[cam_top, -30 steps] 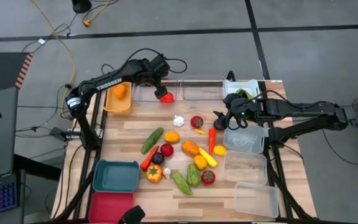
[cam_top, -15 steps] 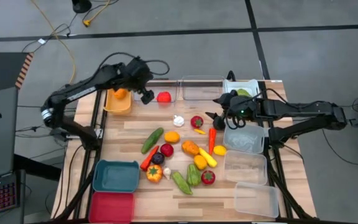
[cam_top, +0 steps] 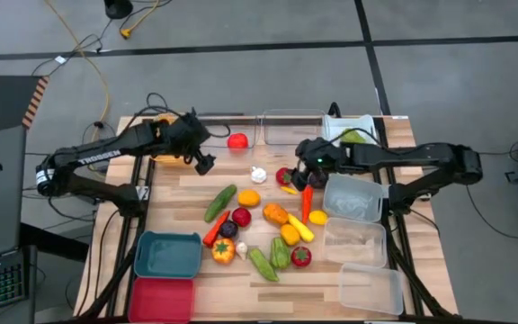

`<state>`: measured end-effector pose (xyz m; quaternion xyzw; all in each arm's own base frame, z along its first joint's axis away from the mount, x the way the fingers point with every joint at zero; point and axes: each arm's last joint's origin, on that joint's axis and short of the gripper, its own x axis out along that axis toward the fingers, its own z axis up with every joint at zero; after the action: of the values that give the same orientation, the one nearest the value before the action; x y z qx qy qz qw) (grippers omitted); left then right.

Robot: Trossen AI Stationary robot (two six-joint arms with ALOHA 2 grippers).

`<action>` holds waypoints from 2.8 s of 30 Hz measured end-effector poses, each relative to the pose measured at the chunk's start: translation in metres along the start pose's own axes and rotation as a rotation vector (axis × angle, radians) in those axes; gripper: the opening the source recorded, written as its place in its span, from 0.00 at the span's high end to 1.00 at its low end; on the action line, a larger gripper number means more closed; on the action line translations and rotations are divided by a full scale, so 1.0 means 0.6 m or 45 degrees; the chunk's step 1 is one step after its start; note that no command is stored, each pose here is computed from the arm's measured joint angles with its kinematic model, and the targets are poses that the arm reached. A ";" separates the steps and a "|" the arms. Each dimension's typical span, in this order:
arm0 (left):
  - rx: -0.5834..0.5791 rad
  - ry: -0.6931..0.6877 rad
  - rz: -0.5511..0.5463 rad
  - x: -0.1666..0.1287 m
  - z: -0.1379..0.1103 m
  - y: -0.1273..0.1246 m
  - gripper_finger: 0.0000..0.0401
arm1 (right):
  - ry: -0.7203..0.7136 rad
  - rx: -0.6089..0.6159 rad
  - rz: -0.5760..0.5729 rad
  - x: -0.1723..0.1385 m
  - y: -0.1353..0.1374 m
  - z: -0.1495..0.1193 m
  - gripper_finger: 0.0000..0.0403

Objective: Sort produce into baskets
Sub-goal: Put the red tomato into the left transparent bin

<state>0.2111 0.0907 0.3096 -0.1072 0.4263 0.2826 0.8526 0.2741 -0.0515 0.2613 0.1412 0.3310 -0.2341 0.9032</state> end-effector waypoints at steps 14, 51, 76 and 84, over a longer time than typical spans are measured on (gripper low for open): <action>0.061 -0.058 -0.087 0.016 -0.014 -0.042 0.02 | 0.205 -0.102 -0.057 0.090 0.005 -0.035 0.09; 0.000 -0.074 -0.103 0.015 -0.013 -0.048 0.02 | 0.278 -0.082 -0.110 0.169 -0.001 -0.056 0.26; -0.024 -0.066 -0.103 0.015 -0.014 -0.048 0.02 | -0.517 0.063 0.013 0.212 -0.008 0.111 0.26; -0.025 -0.067 -0.105 0.015 -0.014 -0.048 0.02 | -0.662 0.113 -0.003 0.256 -0.034 0.112 0.26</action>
<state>0.2263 0.0669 0.2959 -0.1257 0.3960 0.2542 0.8734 0.4020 -0.1469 0.2071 0.1155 0.0773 -0.2777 0.9506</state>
